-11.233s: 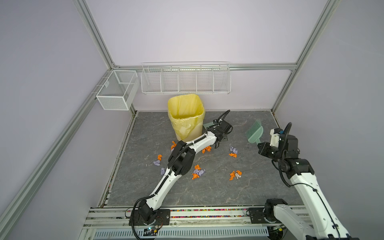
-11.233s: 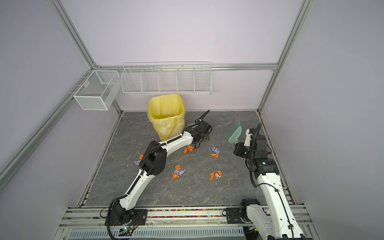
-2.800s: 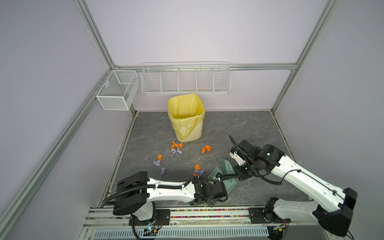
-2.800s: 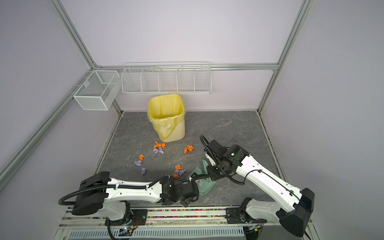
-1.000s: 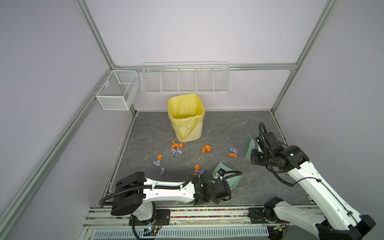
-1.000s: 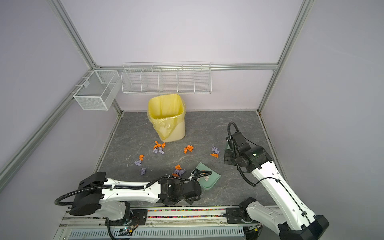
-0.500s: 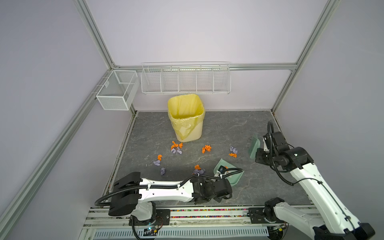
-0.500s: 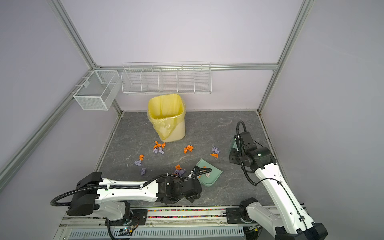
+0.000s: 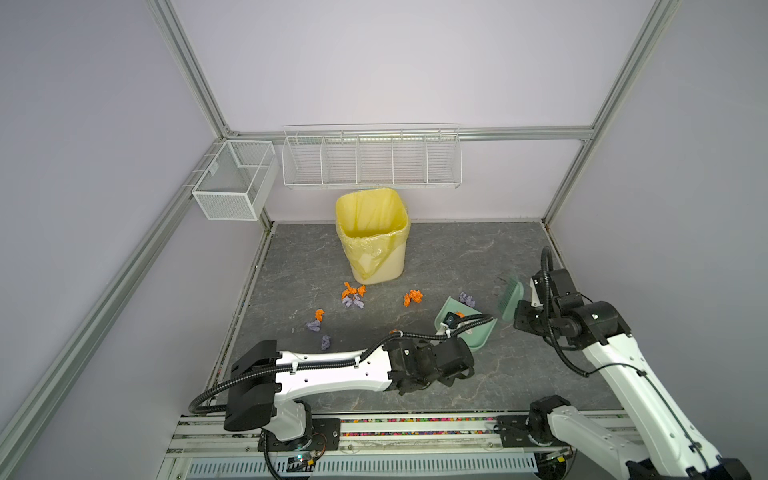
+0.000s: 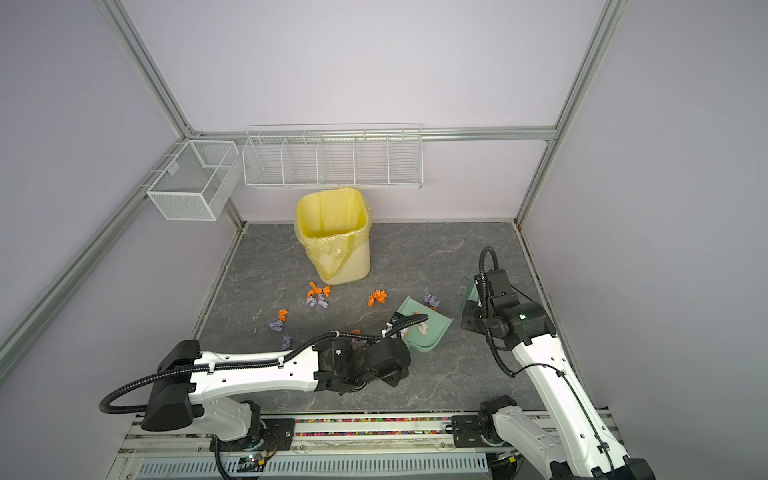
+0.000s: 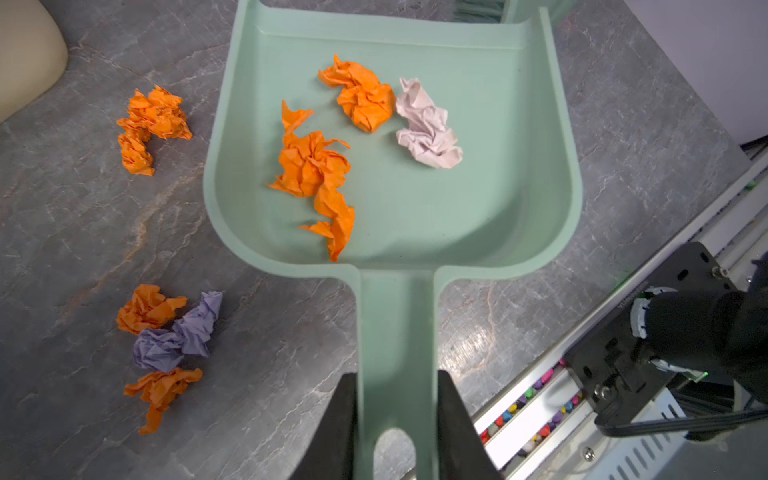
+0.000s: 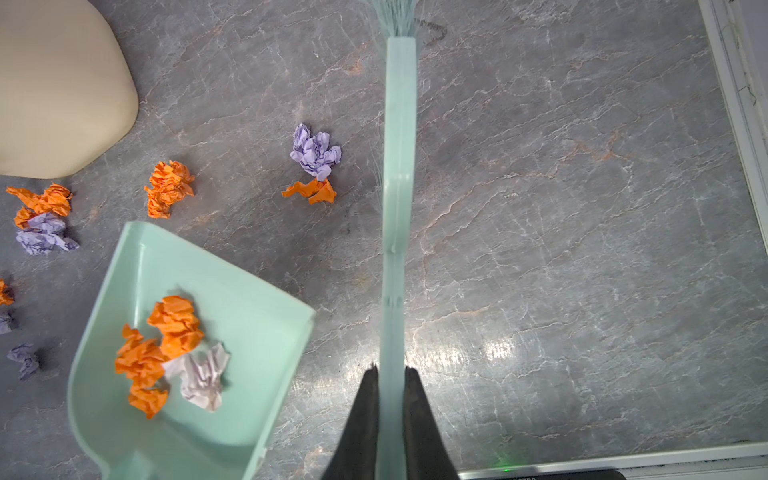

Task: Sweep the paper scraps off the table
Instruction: 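Carry the dustpan with scraps toward the yellow bin with the left gripper, then tilt the dustpan over the yellow bin with the left gripper to empty it, then bring the empty dustpan back down near the scraps with the left gripper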

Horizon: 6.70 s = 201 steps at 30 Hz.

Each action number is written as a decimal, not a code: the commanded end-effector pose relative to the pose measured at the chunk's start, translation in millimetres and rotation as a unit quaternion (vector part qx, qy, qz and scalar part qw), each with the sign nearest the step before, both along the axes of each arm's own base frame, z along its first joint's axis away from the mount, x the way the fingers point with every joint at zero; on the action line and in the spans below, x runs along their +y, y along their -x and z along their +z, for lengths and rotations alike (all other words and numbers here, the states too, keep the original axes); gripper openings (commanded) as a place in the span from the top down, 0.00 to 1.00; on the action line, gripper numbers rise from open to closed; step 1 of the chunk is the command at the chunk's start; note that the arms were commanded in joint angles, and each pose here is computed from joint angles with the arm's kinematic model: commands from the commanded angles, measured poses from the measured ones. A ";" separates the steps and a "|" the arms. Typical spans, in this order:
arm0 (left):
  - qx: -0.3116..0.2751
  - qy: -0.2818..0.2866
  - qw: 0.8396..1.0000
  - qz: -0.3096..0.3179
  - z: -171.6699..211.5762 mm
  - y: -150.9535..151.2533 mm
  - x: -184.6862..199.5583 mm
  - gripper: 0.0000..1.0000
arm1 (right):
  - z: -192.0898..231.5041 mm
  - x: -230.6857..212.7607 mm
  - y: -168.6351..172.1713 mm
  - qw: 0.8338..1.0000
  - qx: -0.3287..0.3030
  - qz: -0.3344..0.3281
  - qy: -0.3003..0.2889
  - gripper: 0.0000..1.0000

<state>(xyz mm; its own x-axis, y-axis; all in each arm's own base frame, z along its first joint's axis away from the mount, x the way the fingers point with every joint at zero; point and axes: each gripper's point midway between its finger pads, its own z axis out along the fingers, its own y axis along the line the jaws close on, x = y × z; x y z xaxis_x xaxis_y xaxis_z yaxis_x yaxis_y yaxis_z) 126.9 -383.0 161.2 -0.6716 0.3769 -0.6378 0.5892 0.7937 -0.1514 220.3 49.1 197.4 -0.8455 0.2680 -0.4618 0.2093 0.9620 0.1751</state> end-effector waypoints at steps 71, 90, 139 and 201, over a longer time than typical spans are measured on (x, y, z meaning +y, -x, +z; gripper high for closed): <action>0.036 0.296 0.945 0.135 214.8 -238.4 93.0 0.98 | 14.0 6.1 -7.6 0.997 -0.076 0.023 -0.023 0.93; 0.084 0.397 0.896 0.177 200.8 -254.8 131.6 1.00 | 18.6 5.5 -2.5 0.997 -0.075 0.022 -0.027 0.93; 0.215 0.688 0.675 0.159 223.0 -261.7 186.7 1.00 | 35.1 9.9 -2.7 0.995 -0.089 0.017 -0.050 0.93; 0.095 0.267 0.955 0.084 151.7 -83.3 121.5 1.00 | 26.3 -3.8 -49.3 0.977 0.007 0.156 0.144 0.93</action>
